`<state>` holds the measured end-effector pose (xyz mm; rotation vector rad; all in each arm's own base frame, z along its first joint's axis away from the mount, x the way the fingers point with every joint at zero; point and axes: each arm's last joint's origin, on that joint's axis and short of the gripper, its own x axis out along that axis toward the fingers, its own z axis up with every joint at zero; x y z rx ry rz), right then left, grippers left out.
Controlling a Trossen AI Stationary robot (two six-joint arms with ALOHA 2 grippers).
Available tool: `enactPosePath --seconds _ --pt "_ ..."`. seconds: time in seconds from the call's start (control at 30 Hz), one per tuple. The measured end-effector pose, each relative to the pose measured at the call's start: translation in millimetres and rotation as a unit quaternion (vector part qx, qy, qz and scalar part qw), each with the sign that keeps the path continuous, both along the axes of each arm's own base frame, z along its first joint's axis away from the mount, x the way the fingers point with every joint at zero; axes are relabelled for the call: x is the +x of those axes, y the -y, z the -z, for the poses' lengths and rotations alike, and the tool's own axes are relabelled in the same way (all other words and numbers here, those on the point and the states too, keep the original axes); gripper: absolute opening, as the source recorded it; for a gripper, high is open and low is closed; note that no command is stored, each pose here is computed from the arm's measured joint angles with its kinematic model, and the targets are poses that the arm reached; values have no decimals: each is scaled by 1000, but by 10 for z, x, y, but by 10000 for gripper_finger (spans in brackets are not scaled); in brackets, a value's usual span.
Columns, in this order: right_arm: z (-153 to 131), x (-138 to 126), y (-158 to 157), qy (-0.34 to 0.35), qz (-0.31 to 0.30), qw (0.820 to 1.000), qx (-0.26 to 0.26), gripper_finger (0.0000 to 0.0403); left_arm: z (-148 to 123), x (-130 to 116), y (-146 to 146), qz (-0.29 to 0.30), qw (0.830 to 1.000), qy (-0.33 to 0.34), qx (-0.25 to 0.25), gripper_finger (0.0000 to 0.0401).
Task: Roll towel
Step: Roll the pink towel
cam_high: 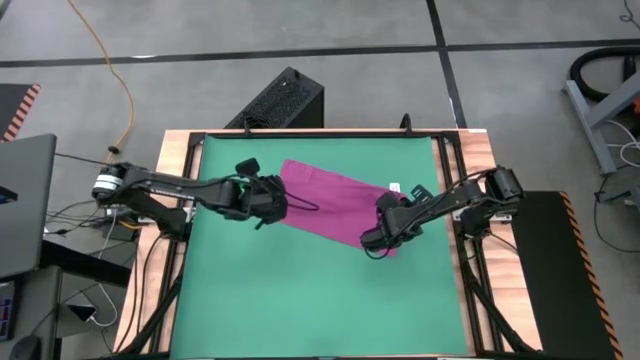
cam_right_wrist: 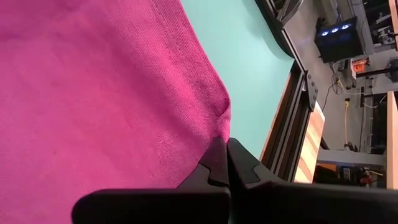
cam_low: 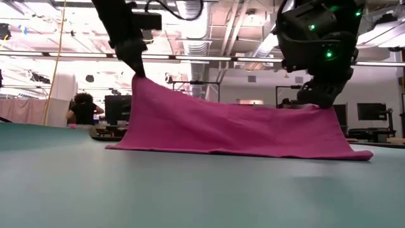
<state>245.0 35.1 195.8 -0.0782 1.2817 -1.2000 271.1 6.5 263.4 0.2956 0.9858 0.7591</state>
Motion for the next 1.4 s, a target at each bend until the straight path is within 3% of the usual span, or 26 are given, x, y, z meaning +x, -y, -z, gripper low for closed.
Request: enactPosePath --seconds 0.43,0.63,1.03,1.4 --pt "111 42 134 11 7 1000 12 0 464 236 -266 -30 994 -86 60 0" --pt "112 49 207 8 16 1000 14 0 676 256 -421 -17 995 -55 76 0" --pt "117 58 221 13 19 1000 15 0 829 223 -621 -15 998 -19 65 0" --pt "119 62 324 15 43 999 16 0 854 245 -675 -9 996 20 87 0"
